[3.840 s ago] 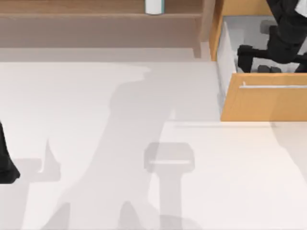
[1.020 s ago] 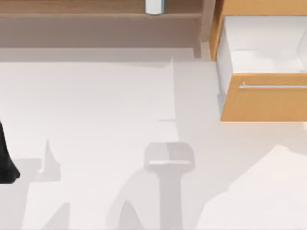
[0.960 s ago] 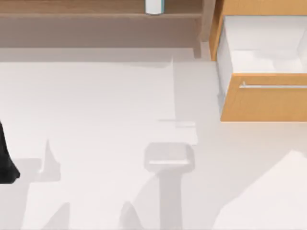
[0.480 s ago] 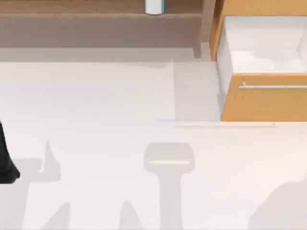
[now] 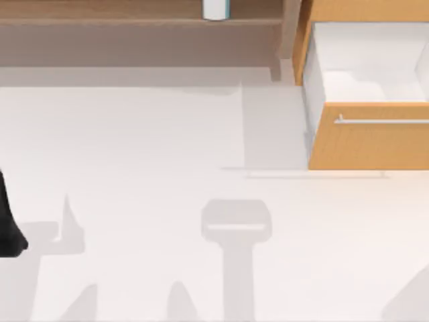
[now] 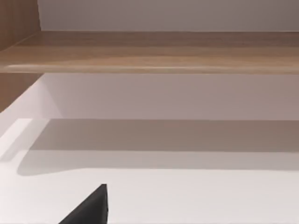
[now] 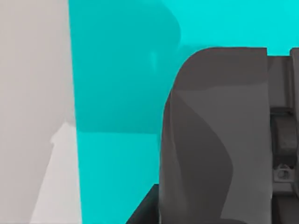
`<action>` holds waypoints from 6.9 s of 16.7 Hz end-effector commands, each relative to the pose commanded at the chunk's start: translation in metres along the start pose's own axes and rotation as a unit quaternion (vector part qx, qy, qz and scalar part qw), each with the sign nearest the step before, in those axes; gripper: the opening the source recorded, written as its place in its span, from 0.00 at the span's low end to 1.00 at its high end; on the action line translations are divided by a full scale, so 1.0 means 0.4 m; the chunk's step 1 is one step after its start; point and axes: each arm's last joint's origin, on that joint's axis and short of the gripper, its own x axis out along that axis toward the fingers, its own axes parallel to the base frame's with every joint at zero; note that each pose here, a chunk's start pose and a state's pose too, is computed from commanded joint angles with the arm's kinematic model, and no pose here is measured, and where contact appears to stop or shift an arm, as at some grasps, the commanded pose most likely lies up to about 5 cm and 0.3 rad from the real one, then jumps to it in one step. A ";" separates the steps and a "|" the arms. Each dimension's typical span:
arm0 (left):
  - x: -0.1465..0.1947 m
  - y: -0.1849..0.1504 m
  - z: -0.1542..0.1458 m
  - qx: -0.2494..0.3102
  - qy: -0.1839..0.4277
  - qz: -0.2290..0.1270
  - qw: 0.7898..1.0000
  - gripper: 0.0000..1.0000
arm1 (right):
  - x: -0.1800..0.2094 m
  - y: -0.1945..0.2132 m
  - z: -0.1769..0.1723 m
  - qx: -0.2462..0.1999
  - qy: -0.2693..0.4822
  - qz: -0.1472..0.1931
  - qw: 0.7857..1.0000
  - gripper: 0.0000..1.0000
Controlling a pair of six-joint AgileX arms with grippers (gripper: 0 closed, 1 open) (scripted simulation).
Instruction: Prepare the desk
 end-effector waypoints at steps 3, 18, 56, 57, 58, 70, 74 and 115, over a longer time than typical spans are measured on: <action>0.000 0.000 0.000 0.000 0.000 0.000 1.000 1.00 | 0.000 0.000 0.000 0.000 0.000 0.000 1.000 0.00; 0.000 0.000 0.000 0.000 0.000 0.000 1.000 1.00 | -0.053 -0.005 0.028 -0.005 -0.051 -0.031 0.998 0.00; 0.000 0.000 0.000 0.000 0.000 0.000 1.000 1.00 | 0.024 0.001 0.000 0.000 0.000 0.000 1.000 1.00; 0.000 0.000 0.000 0.000 0.000 0.000 1.000 1.00 | 0.024 0.001 0.000 0.000 0.000 0.000 1.000 1.00; 0.000 0.000 0.000 0.000 0.000 0.000 1.000 1.00 | 0.019 0.001 0.002 -0.005 -0.006 -0.007 1.000 1.00; 0.000 0.000 0.000 0.000 0.000 0.000 1.000 1.00 | 0.031 0.135 0.044 -0.286 -0.184 -0.317 0.885 1.00; 0.000 0.000 0.000 0.000 0.000 0.000 1.000 1.00 | 0.066 0.249 0.023 -0.374 -0.248 -0.424 0.787 1.00; 0.000 0.000 0.000 0.000 0.000 0.000 1.000 1.00 | 0.133 0.606 -0.044 -0.524 -0.473 -0.474 0.526 0.17</action>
